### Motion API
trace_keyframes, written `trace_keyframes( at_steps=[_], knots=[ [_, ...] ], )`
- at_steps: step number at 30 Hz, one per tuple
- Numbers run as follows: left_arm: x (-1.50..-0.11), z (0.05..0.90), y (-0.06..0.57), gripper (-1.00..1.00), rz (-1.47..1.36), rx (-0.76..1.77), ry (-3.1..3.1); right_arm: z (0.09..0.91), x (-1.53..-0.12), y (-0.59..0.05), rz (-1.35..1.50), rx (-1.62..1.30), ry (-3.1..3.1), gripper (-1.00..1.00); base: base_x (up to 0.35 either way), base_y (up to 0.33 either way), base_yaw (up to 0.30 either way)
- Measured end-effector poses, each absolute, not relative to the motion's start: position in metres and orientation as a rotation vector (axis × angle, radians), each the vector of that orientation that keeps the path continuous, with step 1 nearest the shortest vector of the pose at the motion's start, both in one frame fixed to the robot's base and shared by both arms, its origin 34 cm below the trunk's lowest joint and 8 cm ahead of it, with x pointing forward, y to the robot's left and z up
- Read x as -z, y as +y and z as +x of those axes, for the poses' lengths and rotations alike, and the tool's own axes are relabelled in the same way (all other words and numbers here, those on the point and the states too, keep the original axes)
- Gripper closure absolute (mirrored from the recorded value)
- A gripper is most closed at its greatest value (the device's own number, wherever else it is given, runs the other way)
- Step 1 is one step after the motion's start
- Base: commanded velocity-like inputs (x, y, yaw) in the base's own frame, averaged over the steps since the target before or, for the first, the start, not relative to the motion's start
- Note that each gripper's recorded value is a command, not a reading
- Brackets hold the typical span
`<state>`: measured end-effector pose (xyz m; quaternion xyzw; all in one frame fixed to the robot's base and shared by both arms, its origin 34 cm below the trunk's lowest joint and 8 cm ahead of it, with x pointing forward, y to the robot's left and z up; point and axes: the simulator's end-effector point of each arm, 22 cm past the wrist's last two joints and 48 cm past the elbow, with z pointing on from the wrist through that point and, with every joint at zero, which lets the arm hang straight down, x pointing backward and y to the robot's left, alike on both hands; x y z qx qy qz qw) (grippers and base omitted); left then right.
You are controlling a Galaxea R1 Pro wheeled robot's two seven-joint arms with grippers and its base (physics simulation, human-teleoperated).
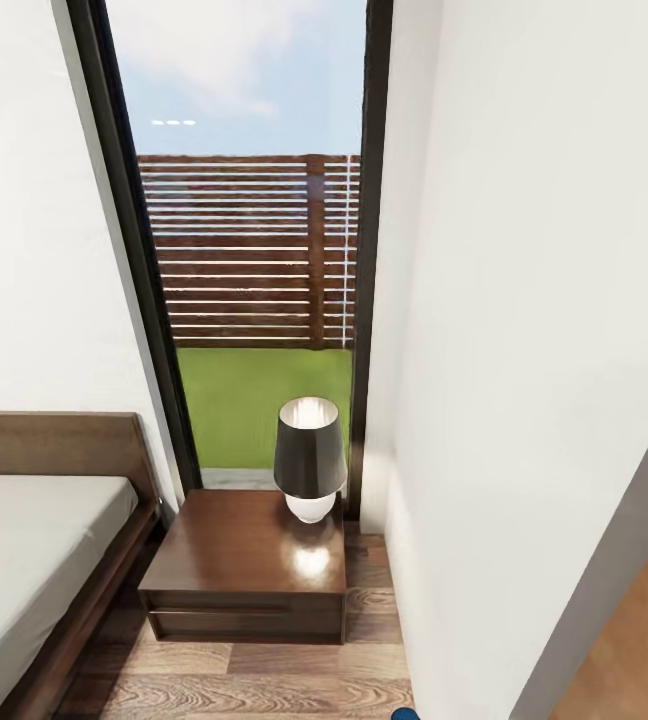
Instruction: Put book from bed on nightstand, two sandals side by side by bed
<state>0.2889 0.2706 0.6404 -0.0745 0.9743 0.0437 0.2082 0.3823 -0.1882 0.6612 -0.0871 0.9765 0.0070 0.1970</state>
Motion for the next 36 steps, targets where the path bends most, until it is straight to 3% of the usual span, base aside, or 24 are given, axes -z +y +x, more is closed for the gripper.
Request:
trace_keyframes(
  at_steps=[36],
  knots=[
    [-0.6405, 0.2896, 0.2676, -1.00, -0.209, -0.116, 2.712, 0.3831, -0.6615, -0.1880, -0.244, -0.020, 2.729, 1.00, 0.000, 0.000, 0.000]
  ],
)
